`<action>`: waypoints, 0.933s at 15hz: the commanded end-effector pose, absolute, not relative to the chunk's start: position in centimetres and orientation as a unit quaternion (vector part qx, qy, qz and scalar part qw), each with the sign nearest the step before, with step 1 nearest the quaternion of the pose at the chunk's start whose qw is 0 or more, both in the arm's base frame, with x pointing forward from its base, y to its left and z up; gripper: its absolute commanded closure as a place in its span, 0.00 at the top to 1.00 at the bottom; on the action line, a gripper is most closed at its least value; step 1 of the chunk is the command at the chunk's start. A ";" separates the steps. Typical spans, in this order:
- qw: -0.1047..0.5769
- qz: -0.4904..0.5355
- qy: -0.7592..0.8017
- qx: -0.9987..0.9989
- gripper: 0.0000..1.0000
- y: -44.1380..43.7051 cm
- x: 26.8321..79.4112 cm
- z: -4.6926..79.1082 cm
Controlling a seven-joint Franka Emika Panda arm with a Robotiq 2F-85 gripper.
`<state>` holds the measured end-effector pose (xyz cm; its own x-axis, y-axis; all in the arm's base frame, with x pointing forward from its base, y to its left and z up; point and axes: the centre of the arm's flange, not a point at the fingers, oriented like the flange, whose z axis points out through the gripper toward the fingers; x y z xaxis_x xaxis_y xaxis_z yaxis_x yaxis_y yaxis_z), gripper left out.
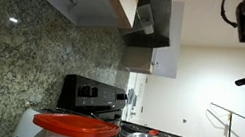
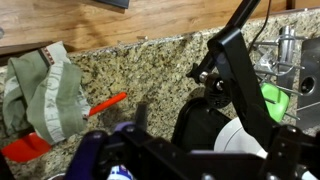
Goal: Put the red lid on top of the coffee maker
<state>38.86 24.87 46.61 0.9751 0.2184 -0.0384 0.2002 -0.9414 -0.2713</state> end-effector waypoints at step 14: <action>0.189 -0.054 0.004 -0.981 1.00 18.8 46.1 48.4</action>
<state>46.13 18.81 48.36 0.9942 -0.0285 0.1038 0.0120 -0.9287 -0.3706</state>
